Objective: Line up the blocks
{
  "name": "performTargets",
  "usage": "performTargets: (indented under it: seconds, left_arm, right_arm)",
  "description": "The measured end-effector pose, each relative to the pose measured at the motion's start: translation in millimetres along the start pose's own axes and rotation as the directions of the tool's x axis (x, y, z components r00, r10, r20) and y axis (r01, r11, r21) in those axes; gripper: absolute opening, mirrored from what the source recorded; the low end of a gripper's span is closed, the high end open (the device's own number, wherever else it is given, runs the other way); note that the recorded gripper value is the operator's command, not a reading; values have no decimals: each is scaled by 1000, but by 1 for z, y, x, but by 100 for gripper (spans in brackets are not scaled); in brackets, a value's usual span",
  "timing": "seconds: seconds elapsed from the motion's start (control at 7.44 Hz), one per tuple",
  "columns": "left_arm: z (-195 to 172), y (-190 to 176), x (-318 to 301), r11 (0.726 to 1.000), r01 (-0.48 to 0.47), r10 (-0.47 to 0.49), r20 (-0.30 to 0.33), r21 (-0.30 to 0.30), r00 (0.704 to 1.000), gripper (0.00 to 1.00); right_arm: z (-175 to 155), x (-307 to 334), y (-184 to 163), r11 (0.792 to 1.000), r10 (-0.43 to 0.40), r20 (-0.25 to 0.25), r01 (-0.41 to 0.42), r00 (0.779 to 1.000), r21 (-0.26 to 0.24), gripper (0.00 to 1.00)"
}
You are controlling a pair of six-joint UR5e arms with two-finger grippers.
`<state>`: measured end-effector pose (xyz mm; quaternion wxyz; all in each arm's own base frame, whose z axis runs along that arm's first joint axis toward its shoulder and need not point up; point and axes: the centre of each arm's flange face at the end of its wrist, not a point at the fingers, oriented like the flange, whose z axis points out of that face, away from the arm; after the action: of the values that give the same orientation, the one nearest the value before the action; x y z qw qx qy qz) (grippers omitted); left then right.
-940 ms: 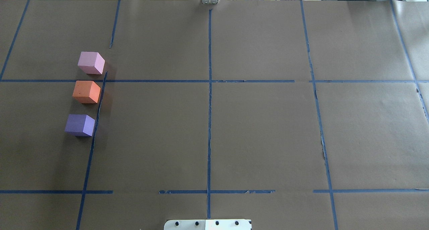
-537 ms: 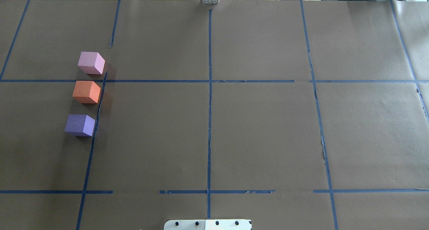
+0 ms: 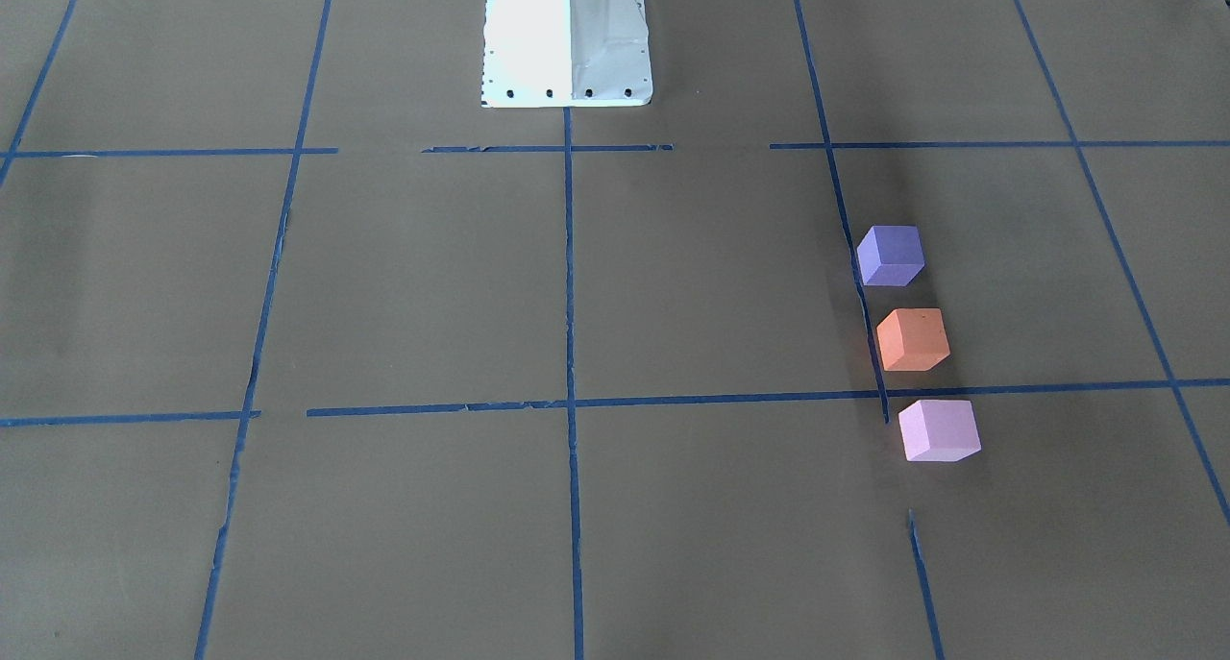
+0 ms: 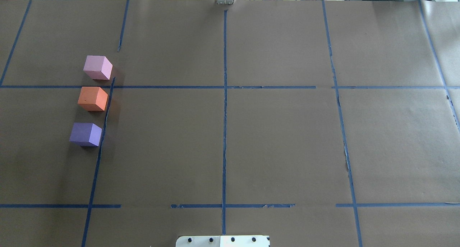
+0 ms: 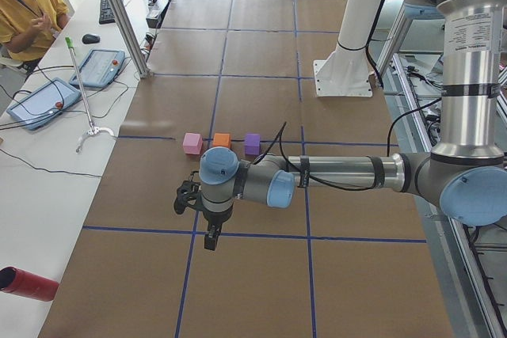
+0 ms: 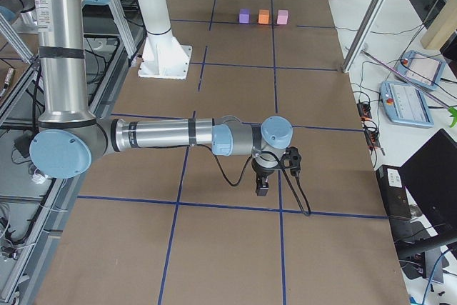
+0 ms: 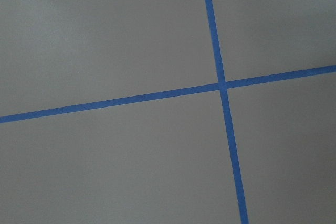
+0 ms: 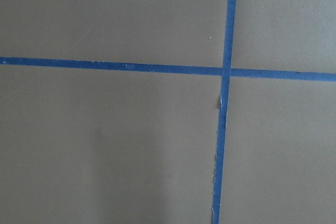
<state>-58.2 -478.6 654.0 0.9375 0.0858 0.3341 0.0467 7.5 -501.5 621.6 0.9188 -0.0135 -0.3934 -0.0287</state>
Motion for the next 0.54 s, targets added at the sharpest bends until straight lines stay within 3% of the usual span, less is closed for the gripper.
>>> performTargets:
  seconds: [0.54]
  left_arm:
    - [-4, -3, 4, 1000, -20, 20, 1, 12, 1000, 100]
  right_arm:
    - [0, 0, 0, 1000, 0, 0, 0, 1000, 0, 100]
